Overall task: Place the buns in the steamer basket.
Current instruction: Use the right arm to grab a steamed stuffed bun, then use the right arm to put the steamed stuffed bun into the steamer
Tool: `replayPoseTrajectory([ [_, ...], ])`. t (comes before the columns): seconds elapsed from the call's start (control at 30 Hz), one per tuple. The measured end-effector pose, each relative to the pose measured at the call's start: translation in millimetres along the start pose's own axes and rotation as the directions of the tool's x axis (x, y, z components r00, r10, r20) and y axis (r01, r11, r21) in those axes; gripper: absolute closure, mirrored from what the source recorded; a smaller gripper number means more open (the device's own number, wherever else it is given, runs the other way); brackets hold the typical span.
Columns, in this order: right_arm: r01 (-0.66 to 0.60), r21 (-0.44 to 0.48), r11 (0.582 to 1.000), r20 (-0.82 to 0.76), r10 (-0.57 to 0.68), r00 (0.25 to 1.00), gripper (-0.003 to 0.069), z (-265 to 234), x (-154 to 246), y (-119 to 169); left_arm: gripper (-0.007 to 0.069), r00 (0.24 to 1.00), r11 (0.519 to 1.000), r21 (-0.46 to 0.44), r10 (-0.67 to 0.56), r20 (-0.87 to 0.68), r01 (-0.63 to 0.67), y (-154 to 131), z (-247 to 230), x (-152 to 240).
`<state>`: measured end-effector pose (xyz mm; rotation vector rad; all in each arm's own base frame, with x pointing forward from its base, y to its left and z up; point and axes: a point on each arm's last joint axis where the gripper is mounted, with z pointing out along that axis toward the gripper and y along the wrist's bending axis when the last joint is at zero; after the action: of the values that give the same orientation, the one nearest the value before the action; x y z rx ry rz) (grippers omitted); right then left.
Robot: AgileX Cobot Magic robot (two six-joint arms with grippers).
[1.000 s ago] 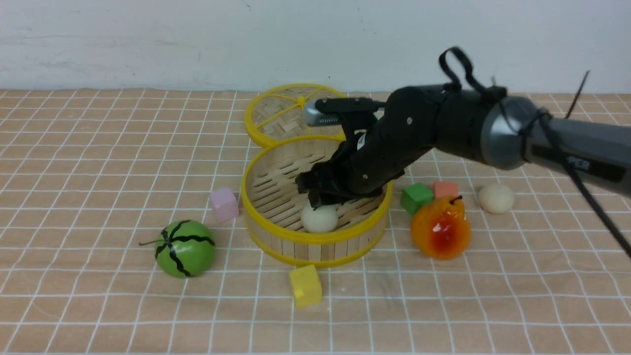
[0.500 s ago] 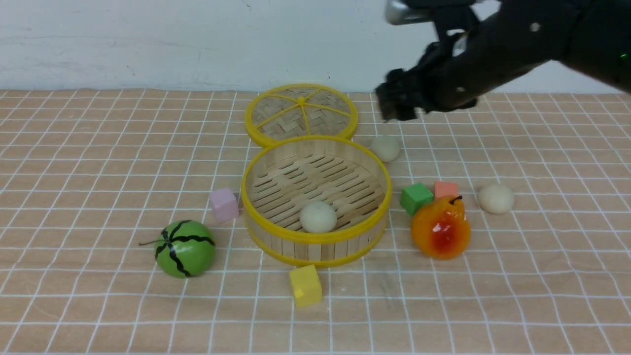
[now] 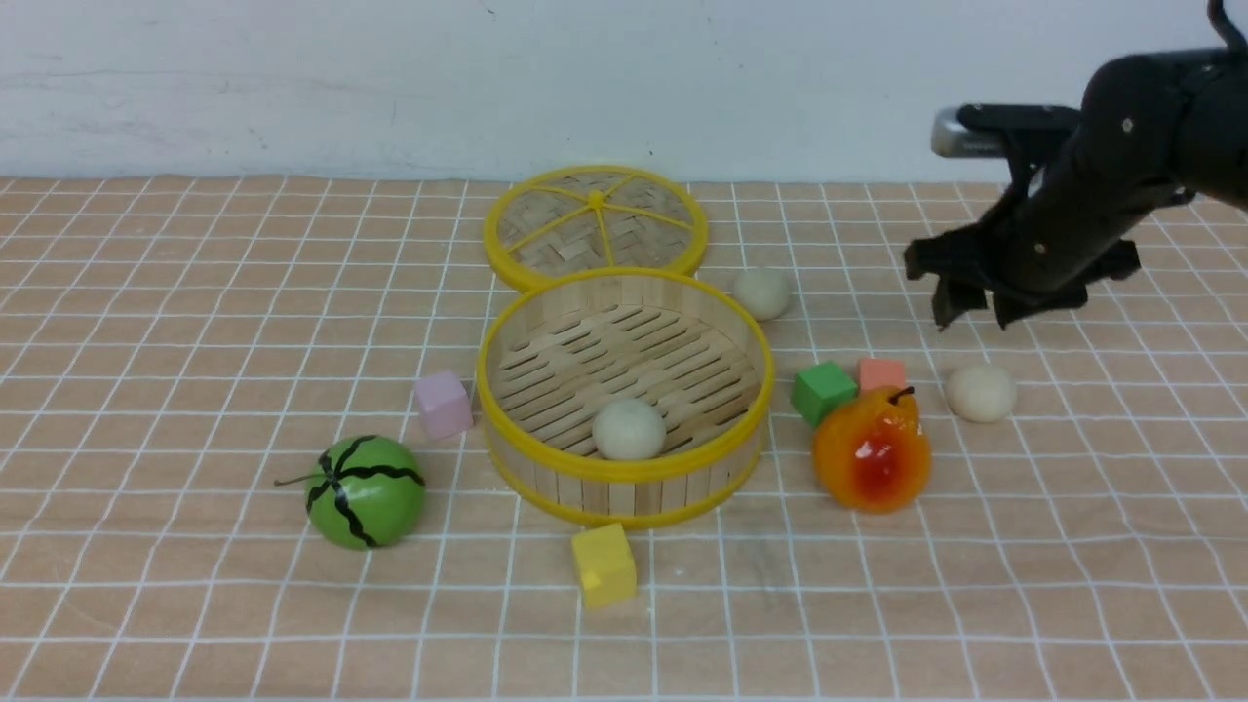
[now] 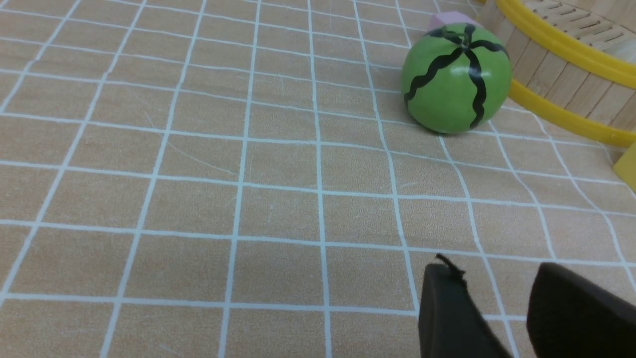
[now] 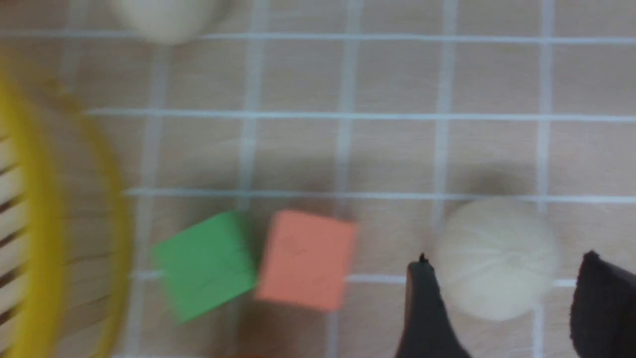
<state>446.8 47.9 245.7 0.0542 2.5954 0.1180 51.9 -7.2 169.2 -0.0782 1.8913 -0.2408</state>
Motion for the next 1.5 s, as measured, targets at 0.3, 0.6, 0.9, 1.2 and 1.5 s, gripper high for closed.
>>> replayPoseTrajectory([
  [0.3, -0.043, 0.034, 0.998, -0.024, 0.044, 0.999, 0.034, 14, 1, -21, 0.0387, 1.0, 1.0, 0.0, 0.0, 0.0, 0.0, 0, 0, 0],
  [0.6, -0.052, 0.035, 0.998, -0.065, 0.054, 0.996, 0.0351, 43, 9, -23, 0.0387, 1.0, 1.0, 0.0, 0.0, 0.0, 0.0, 0, 0, 0],
  [0.9, -0.052, 0.039, 0.998, -0.09, 0.055, 0.994, 0.0531, 60, 15, -24, 0.0387, 1.0, 1.0, 0.0, 0.0, 0.0, 0.0, 0, 0, 0],
  [1.2, -0.072, 0.019, 0.997, -0.076, 0.073, 0.994, 0.0651, 36, 9, -21, 0.0387, 1.0, 1.0, 0.0, 0.0, 0.0, 0.0, 0, 0, 0],
  [1.5, -0.016, -0.271, 0.962, 0.085, 0.041, 0.996, 0.0651, -52, -8, 36, 0.0387, 1.0, 1.0, 0.0, 0.0, 0.0, 0.0, 0, 0, 0],
])
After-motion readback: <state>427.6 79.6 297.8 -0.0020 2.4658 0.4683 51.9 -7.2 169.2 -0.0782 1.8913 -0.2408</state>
